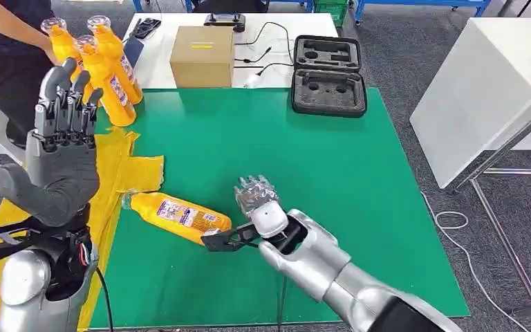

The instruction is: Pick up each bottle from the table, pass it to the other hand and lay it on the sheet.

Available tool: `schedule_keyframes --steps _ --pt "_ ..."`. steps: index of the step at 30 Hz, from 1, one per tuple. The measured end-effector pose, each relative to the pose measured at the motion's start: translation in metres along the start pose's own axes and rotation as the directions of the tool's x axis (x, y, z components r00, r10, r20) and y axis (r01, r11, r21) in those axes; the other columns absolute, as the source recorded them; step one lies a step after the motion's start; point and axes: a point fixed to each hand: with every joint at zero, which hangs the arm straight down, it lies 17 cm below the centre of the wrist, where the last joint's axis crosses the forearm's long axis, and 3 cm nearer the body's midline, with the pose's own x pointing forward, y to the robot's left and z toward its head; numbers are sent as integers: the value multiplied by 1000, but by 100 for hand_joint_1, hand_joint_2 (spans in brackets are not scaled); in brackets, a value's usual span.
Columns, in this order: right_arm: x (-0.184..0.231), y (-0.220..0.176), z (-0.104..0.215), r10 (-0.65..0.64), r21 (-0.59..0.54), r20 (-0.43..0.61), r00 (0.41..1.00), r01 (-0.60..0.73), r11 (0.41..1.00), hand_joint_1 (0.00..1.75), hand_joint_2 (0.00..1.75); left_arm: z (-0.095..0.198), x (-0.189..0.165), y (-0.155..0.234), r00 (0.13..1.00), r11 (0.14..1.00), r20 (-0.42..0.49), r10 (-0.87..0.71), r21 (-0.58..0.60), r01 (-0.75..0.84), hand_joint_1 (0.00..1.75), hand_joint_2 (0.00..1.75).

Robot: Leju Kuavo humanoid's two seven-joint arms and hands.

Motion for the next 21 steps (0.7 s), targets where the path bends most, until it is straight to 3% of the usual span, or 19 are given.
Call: schedule_keyframes --steps 8,14,17,21 --pt "-97 -80 69 -259 -303 -123 958 213 929 0 0 20 5 18 999 999 4 -34 41 34 0 0" --pt "-132 -158 130 -549 -579 17 835 456 676 0 0 30 9 17 999 999 8 -39 37 39 0 0" --pt "-138 -172 143 -586 -620 49 809 484 617 0 0 30 10 16 999 999 11 -43 34 43 0 0" --pt "-141 -177 150 -602 -636 62 796 496 591 0 0 30 10 16 999 998 12 -46 33 46 0 0"
